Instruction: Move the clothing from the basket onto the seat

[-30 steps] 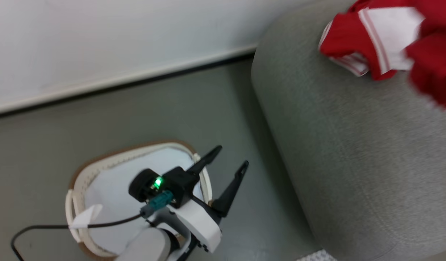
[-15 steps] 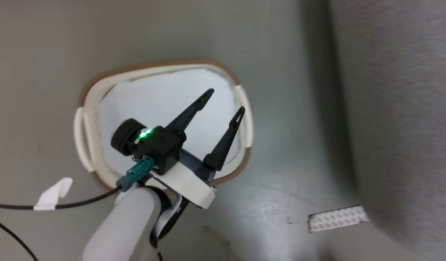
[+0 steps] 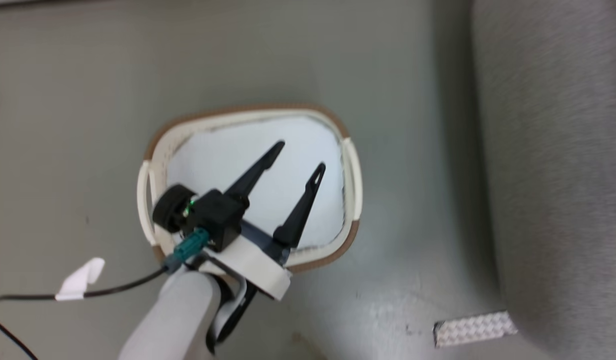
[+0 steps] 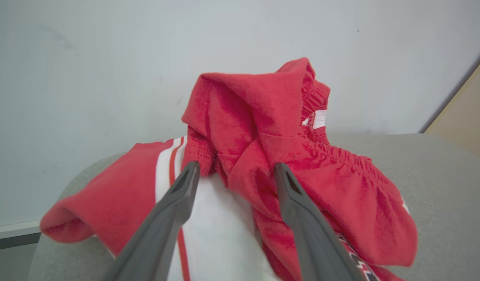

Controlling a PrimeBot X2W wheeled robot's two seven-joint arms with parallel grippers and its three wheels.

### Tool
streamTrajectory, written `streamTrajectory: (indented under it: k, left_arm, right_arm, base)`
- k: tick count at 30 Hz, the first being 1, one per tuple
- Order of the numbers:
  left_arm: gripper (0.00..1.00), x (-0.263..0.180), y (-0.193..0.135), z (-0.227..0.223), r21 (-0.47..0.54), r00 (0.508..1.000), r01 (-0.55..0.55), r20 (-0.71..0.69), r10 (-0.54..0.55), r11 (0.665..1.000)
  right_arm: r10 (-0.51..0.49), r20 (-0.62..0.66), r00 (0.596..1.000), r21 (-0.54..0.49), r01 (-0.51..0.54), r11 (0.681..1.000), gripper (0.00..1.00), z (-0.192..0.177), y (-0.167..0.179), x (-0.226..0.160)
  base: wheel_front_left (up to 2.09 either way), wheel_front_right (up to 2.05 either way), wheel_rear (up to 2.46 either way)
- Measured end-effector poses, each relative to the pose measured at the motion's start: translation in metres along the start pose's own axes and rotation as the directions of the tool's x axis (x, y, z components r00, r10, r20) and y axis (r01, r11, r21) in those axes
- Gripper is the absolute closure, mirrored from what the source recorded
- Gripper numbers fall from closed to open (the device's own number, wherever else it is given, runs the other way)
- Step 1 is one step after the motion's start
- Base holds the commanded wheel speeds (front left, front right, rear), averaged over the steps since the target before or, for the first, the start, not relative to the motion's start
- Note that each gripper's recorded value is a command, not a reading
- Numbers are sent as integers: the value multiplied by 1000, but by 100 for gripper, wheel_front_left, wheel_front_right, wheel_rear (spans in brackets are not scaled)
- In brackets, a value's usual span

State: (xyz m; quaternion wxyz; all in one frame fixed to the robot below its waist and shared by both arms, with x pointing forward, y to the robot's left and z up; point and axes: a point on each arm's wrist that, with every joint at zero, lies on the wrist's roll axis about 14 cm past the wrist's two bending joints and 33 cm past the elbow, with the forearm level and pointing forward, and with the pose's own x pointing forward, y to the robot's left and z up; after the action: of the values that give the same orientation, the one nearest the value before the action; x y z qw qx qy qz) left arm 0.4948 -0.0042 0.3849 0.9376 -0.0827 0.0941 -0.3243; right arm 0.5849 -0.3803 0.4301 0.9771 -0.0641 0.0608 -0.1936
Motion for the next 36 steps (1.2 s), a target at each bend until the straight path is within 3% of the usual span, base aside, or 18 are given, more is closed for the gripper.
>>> streamTrajectory:
  k: [9,16,26,33,36]
  left_arm:
    - [0,-35,-33,51,22,997,-30,74,29,999]
    - [0,-77,-47,84,38,983,-108,153,101,993]
    - [0,-160,-20,83,66,935,-322,178,307,944]
    - [0,-213,11,56,42,875,-474,133,466,879]
    - [0,-226,19,57,31,858,-503,145,494,864]
  right_arm:
    - [161,156,975,24,-166,986,0,64,25,-94]
    - [267,213,940,46,-282,958,0,79,43,-179]
    - [387,230,893,168,-429,888,0,66,83,-275]
    - [462,200,864,221,-500,837,0,49,105,-311]
    - [474,193,859,224,-509,831,0,46,108,-316]
  base:
    - [0,0,0]
    - [0,0,0]
    - [0,0,0]
    - [0,0,0]
    - [0,0,0]
